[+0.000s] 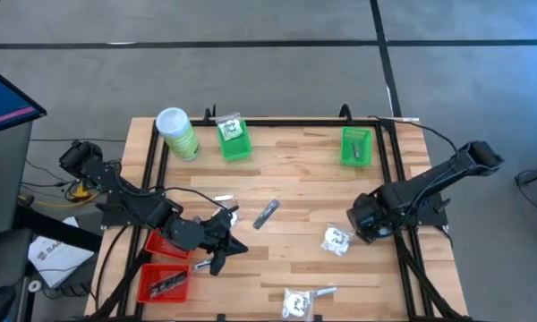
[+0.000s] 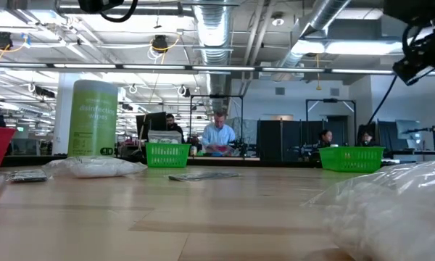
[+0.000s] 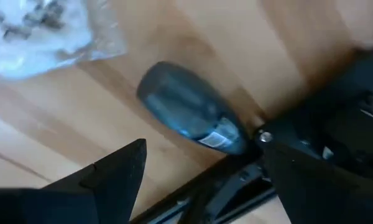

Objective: Pick & Place Travel size toiletries
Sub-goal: Put the black deodorant into the top red basket

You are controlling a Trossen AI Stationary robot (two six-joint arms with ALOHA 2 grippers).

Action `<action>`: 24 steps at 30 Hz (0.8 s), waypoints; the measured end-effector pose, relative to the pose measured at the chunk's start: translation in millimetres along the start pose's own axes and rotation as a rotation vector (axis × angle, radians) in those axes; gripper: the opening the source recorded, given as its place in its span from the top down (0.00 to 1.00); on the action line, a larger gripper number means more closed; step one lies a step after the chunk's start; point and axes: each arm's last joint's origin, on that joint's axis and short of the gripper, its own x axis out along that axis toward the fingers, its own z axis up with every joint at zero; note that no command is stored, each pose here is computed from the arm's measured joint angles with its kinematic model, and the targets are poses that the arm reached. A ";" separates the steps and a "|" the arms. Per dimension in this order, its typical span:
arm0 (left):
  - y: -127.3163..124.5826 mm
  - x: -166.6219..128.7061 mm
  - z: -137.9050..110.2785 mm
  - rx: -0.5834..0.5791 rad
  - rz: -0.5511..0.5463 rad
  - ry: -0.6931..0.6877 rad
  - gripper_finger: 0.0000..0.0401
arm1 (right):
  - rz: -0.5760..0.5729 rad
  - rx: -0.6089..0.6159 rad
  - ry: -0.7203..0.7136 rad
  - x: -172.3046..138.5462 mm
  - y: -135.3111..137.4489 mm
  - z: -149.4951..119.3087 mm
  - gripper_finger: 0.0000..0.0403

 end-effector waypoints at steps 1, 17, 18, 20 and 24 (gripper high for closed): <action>0.1 0.1 0.1 0.000 0.001 -0.001 1.00 | 0.005 -0.026 -0.002 2.1 3.6 -0.5 0.21; 0.1 0.1 0.1 -0.001 0.000 0.000 1.00 | -0.174 -0.175 0.214 60.5 40.2 15.7 0.21; 0.1 0.1 0.2 -0.002 0.000 0.000 1.00 | -0.163 -0.176 0.216 63.2 42.5 17.7 0.21; 0.1 0.1 0.2 -0.002 0.000 0.000 1.00 | -0.112 -0.186 0.207 69.3 49.5 22.2 0.21; 0.0 0.1 0.2 -0.003 -0.001 -0.001 1.00 | -0.050 -0.187 0.194 76.6 58.8 27.3 0.21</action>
